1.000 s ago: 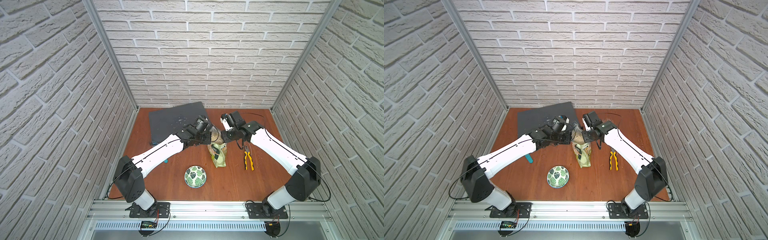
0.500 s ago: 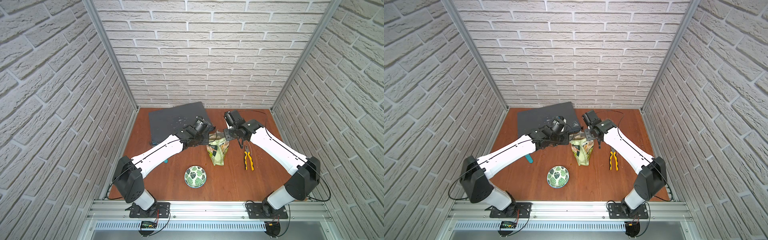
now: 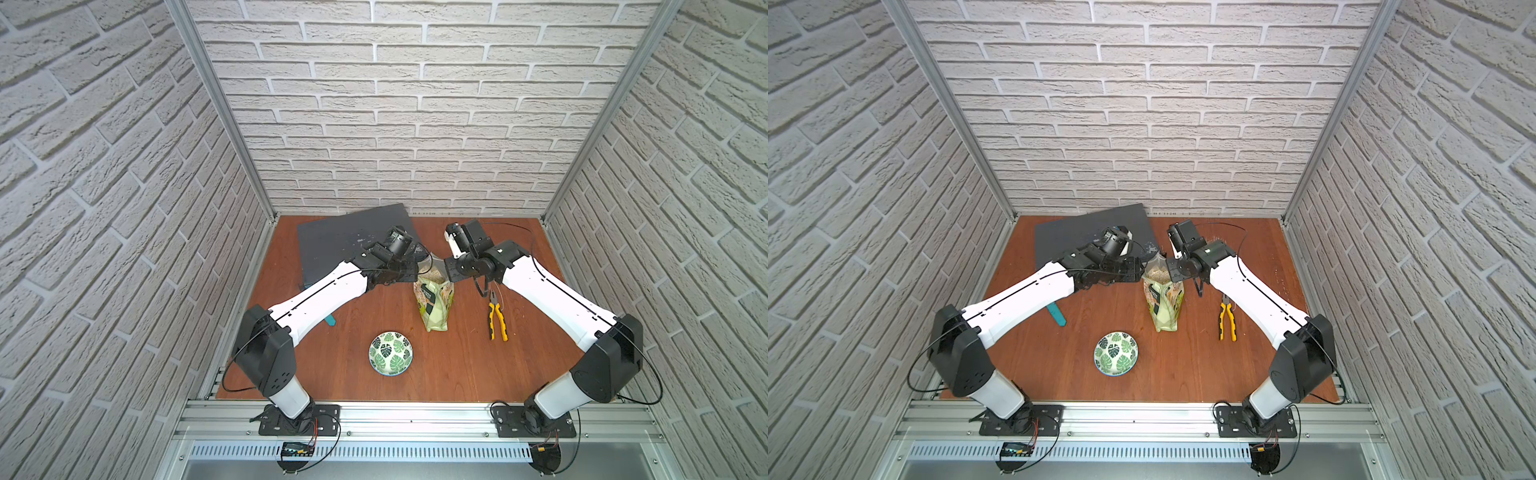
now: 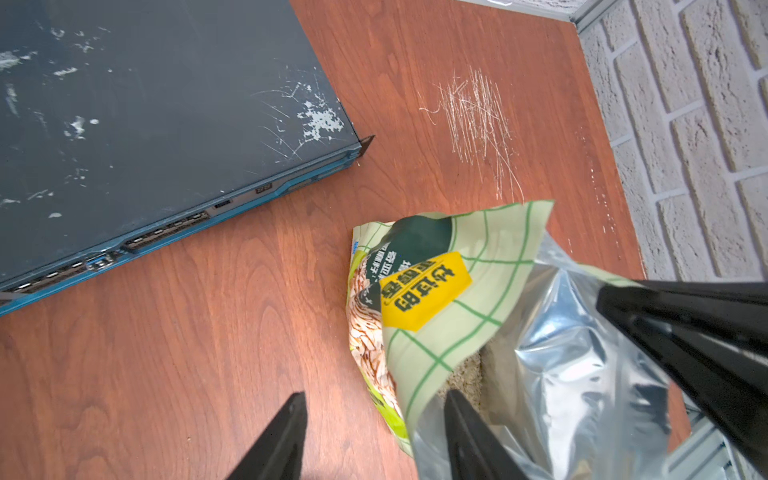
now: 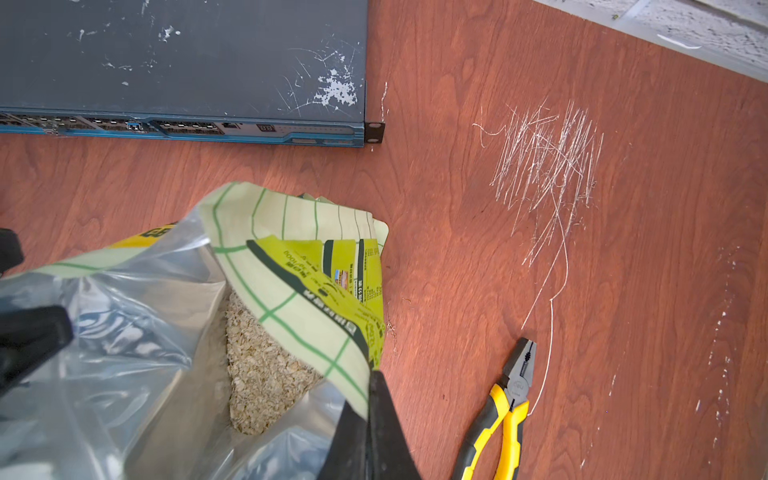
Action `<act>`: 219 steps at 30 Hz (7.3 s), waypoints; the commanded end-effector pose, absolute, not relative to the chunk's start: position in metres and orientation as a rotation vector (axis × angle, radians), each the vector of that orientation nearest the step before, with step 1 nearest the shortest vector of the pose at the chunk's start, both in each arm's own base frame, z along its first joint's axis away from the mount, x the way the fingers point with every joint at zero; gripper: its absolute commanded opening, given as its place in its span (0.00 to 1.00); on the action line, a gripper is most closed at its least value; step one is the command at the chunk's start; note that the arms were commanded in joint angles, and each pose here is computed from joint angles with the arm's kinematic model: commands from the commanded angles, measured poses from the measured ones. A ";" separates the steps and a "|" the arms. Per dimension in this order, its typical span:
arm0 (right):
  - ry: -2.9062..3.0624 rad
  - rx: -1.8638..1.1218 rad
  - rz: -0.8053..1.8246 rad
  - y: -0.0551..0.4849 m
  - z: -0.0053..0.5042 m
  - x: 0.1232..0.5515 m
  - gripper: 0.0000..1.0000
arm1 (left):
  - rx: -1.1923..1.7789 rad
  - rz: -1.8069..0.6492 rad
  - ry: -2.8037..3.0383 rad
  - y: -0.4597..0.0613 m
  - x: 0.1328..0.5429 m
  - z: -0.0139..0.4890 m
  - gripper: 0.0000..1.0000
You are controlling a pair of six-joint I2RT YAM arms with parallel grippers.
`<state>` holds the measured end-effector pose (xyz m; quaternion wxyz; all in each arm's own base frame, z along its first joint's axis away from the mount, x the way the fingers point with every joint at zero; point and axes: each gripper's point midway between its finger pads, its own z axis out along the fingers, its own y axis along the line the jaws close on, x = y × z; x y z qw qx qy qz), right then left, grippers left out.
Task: Pour the oats into the breakfast bowl
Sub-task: Open the oats bag at the center of the board, then pick up the oats bag from the center of the board, then pour the oats into the bowl.
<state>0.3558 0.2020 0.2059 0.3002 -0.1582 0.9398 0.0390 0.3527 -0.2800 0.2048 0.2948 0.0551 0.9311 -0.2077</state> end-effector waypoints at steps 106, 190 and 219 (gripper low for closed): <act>1.750 -0.374 0.525 0.249 0.103 0.326 0.99 | 0.222 -0.510 2.598 -0.289 0.349 0.183 0.00; 1.388 -1.123 -0.417 0.243 0.232 0.247 0.03 | -0.496 -0.693 2.544 -0.119 0.279 0.128 0.67; 1.125 -1.278 -0.716 0.278 0.219 0.232 0.03 | -0.704 -0.453 2.451 -0.082 0.300 0.103 0.82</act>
